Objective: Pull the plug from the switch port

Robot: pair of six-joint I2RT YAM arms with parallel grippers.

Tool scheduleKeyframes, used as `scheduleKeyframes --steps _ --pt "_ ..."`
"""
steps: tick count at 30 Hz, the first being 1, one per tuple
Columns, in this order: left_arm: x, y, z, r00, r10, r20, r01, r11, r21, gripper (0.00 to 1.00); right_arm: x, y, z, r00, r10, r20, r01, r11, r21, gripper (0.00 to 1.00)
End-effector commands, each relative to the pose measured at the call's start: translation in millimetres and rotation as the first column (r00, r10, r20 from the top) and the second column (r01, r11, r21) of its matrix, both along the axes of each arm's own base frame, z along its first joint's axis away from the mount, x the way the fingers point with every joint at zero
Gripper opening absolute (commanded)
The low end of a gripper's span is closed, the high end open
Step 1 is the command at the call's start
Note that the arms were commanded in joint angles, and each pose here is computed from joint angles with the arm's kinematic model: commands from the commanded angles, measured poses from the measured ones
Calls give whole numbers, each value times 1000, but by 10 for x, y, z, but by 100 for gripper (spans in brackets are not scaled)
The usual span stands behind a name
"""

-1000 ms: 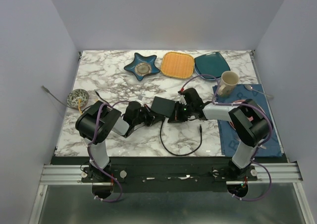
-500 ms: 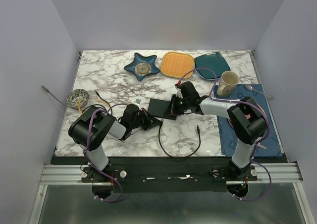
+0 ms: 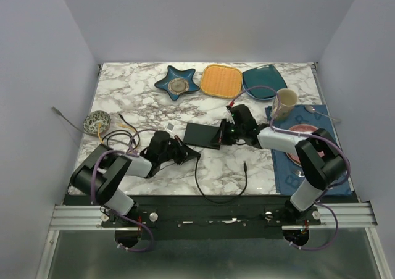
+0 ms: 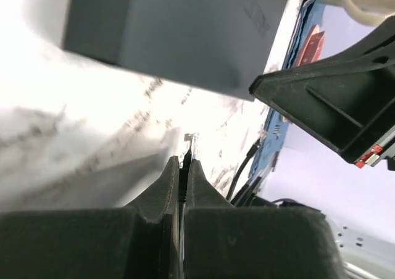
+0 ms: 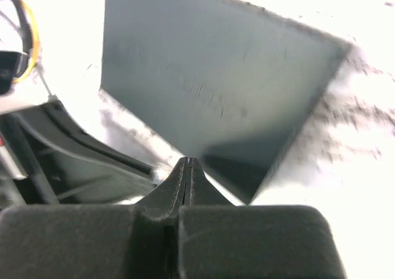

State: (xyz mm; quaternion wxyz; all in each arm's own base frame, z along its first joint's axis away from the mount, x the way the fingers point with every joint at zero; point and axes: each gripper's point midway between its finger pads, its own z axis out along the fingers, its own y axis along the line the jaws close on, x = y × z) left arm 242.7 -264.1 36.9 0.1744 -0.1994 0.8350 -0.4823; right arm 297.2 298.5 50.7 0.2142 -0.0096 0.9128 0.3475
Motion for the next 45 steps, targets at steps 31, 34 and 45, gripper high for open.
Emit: scheduleKeyframes --steps 31,34,45 --pt "1393 3520 1693 653 727 212 -708 488 511 0 -501 -478 1268 923 -17 384 -36 991 131 4" --pt "1461 3540 1674 649 731 213 -722 502 476 54 -520 -525 1224 918 -16 395 -32 993 114 4" --pt "1439 2960 2291 735 573 363 -678 597 429 99 -399 -515 1381 902 -12 432 -26 996 83 13"
